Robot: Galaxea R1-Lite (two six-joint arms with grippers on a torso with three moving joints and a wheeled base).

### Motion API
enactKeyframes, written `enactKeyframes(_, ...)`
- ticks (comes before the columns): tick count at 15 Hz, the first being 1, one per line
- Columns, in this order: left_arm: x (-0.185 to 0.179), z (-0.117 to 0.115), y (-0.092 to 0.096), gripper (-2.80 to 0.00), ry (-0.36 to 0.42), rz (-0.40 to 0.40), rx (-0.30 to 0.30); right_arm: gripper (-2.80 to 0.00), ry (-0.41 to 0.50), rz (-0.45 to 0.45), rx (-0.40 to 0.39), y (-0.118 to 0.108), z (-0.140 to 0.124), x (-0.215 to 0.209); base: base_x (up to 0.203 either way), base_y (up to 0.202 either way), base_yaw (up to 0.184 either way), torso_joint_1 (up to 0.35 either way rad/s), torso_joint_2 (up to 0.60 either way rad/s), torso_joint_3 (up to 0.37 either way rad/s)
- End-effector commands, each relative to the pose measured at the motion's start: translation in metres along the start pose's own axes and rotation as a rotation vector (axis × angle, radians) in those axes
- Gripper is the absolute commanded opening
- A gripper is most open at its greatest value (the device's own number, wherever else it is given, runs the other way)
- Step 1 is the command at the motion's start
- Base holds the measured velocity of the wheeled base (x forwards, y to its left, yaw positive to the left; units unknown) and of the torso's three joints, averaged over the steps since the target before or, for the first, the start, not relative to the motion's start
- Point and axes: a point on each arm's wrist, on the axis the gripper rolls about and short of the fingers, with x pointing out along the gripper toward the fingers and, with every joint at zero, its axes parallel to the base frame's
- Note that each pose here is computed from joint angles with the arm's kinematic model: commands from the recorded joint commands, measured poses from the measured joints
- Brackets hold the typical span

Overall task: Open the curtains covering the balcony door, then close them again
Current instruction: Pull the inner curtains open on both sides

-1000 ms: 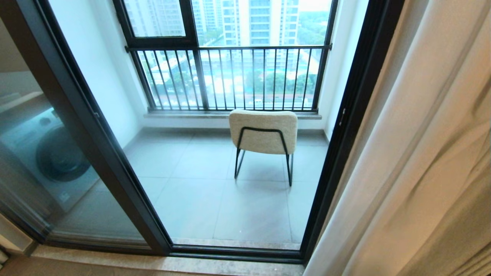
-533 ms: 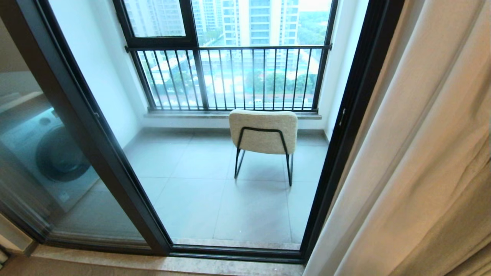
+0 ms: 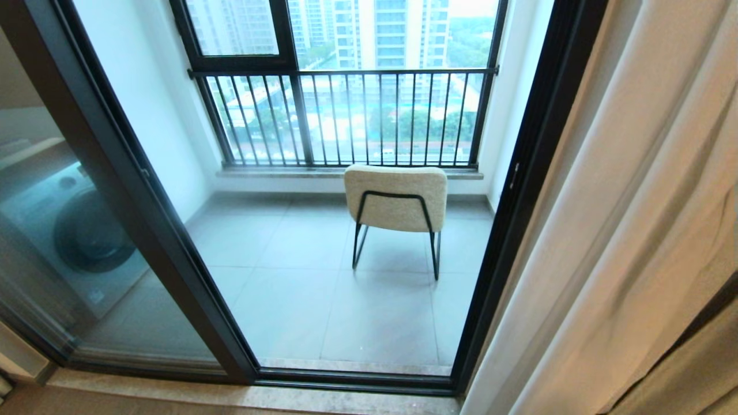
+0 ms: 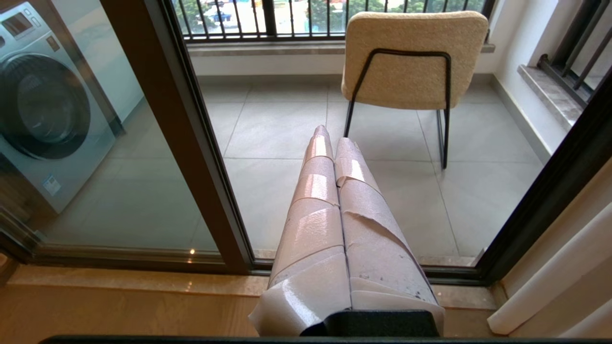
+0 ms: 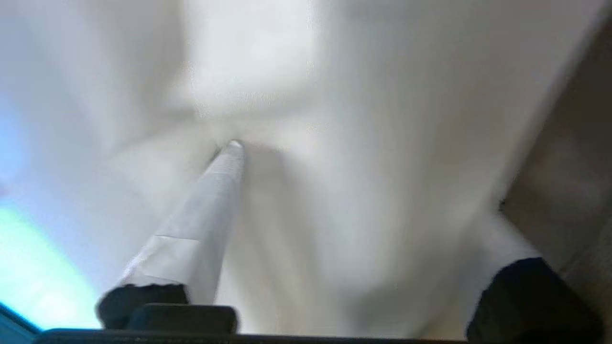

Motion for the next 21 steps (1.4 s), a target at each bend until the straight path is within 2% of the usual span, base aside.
enactKeyframes(1, 0.000, 0.000, 0.000, -2.80, 0.001, 0.001, 0.000, 0.00, -0.043, 0.001, -0.030, 0.021, 0.012, -0.033, 0.000, 0.000, 0.000, 0.000, 0.00, 0.000)
enactKeyframes(8, 0.000, 0.000, 0.000, -2.80, 0.001, 0.001, 0.000, 0.00, -0.063, -0.007, -0.047, 0.066, -0.011, -0.102, 0.000, 0.000, 0.000, 0.000, 0.00, 0.000)
enactKeyframes(11, 0.000, 0.000, 0.000, -2.80, 0.001, 0.001, 0.000, 0.00, -0.046, -0.056, -0.087, 0.078, -0.035, -0.122, 0.000, 0.000, 0.000, 0.000, 0.00, 0.000)
enactKeyframes(14, 0.000, 0.000, 0.000, -2.80, 0.001, 0.001, 0.000, 0.00, -0.065, -0.063, -0.100, 0.093, -0.052, -0.140, 0.000, 0.000, 0.000, 0.000, 0.00, 0.000)
enactKeyframes(21, 0.000, 0.000, 0.000, -2.80, 0.001, 0.001, 0.000, 0.00, -0.144, -0.092, -0.140, 0.111, -0.071, -0.170, 0.000, 0.000, 0.000, 0.000, 0.00, 0.000)
